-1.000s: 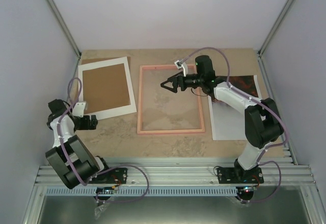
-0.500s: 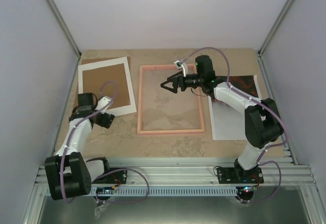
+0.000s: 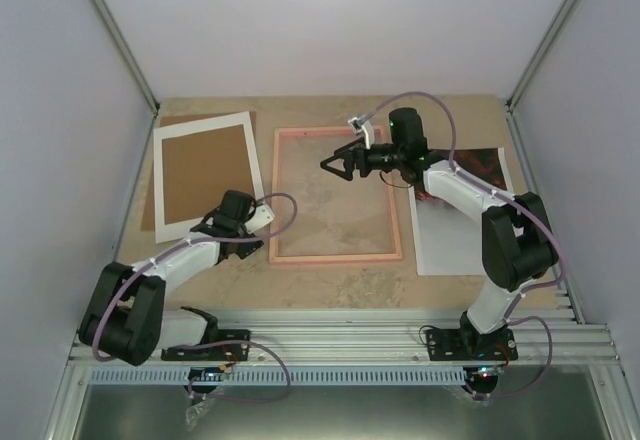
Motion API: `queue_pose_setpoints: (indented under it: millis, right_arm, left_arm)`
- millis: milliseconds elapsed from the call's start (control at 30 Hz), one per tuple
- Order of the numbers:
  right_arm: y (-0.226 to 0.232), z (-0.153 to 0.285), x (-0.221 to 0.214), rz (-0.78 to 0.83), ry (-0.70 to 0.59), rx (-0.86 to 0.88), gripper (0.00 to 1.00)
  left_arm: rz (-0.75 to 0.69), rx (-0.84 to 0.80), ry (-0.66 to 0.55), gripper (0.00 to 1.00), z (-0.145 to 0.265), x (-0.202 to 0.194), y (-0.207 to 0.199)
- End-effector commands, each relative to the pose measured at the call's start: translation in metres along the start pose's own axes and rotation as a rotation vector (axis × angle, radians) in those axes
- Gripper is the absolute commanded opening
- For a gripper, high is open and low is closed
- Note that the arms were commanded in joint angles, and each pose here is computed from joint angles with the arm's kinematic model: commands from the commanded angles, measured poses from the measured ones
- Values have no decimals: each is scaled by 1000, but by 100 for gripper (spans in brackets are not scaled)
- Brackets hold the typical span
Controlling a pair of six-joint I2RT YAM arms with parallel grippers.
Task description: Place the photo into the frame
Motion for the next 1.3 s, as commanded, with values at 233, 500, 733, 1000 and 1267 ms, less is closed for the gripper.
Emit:
queue_pose_setpoints:
  millis: [233,500,733,1000,1267]
  right_arm:
    - [-11,6,-2,-13,-6,-21,98]
    - [-17,14,-2,-26,-17,-31,98]
    - [-21,15,-2,-45,-20,-27,98]
    - [-28,17,-3,-67,-20,-39,98]
    - [-41,28,-4,-114,-38,-56,97]
  left_arm:
    - [-162,103,-31,99,-19,41,-38]
    - [-225,192,17,99,-22,19,-42]
    - [-279,201,94,99,-15,-22,-48]
    - [-305,253,78,90,-40,-5,-49]
    - [-292,283,54,59,-49,8,-44]
Point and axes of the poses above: each gripper's point midway between its finger pads, its own z axis back along the fingers, its own y axis along the line the jaws close on, x = y × z, the point moved 3 cm from there along z, back along the fingers, and after that the axes turned 6 degrees about z, right-handed, at the moved point
